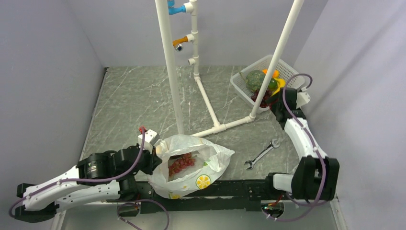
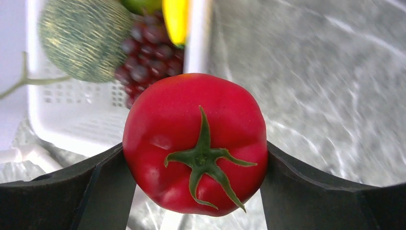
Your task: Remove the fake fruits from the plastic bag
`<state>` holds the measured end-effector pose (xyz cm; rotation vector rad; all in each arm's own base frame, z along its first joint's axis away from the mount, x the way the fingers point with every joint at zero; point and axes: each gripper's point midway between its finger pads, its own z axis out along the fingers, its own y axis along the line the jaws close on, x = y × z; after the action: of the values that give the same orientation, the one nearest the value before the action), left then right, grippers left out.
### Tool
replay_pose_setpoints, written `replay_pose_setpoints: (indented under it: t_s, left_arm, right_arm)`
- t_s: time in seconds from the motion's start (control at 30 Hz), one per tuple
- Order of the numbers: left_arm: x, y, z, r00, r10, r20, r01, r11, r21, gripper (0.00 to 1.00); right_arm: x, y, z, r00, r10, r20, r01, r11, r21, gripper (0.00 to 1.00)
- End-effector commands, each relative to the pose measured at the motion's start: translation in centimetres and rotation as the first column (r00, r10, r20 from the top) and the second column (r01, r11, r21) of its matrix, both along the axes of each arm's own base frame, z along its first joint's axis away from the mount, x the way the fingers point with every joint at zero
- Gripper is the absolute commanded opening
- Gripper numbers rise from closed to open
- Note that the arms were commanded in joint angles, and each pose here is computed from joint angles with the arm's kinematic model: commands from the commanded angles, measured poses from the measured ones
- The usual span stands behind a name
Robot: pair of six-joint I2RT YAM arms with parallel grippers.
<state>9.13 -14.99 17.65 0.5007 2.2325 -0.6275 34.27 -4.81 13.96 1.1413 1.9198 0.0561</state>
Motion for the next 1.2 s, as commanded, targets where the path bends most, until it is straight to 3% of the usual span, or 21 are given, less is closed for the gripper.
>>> replay_pose_setpoints:
  t_s: [0.0,0.2,0.37,0.6,0.77,0.93,1.17]
  left_arm:
    - [0.1,-0.3,0.3,1.0,0.002,0.007,-0.002,1.0,-0.014,0.0]
    - [0.3,0.1,0.2,0.999,0.032,0.007,-0.032,0.999,-0.011,0.0]
    - [0.4,0.1,0.0,0.999,0.037,0.007,-0.037,0.999,0.002,0.0]
    - [0.5,0.1,-0.4,0.999,0.043,-0.003,-0.043,0.998,0.038,0.0]
    - [0.5,0.0,-0.7,0.999,0.04,-0.008,-0.039,0.997,0.061,0.0]
    - [0.5,0.0,-0.6,0.999,0.041,-0.006,-0.041,0.998,0.052,0.0]
    - [0.4,0.1,-0.3,0.999,0.036,0.0,-0.036,0.999,0.027,0.0]
  right_arm:
    - [6.8,0.0,6.4,0.976,0.148,0.159,-0.135,0.987,-0.092,0.07]
    - [12.4,2.2,5.9,0.904,0.388,0.181,-0.392,0.92,-0.014,0.21]
    - [15.1,5.6,5.0,0.763,0.603,0.235,-0.637,0.762,0.115,0.33]
    - [14.8,9.0,4.4,0.654,0.669,0.354,-0.754,0.617,0.226,0.5]
    - [15.0,9.3,3.2,0.649,0.684,0.332,-0.761,0.588,0.275,0.62]
    - [14.9,9.2,2.8,0.669,0.676,0.308,-0.743,0.608,0.279,0.96]
    - [14.6,8.4,3.6,0.688,0.674,0.268,-0.725,0.649,0.229,0.99]
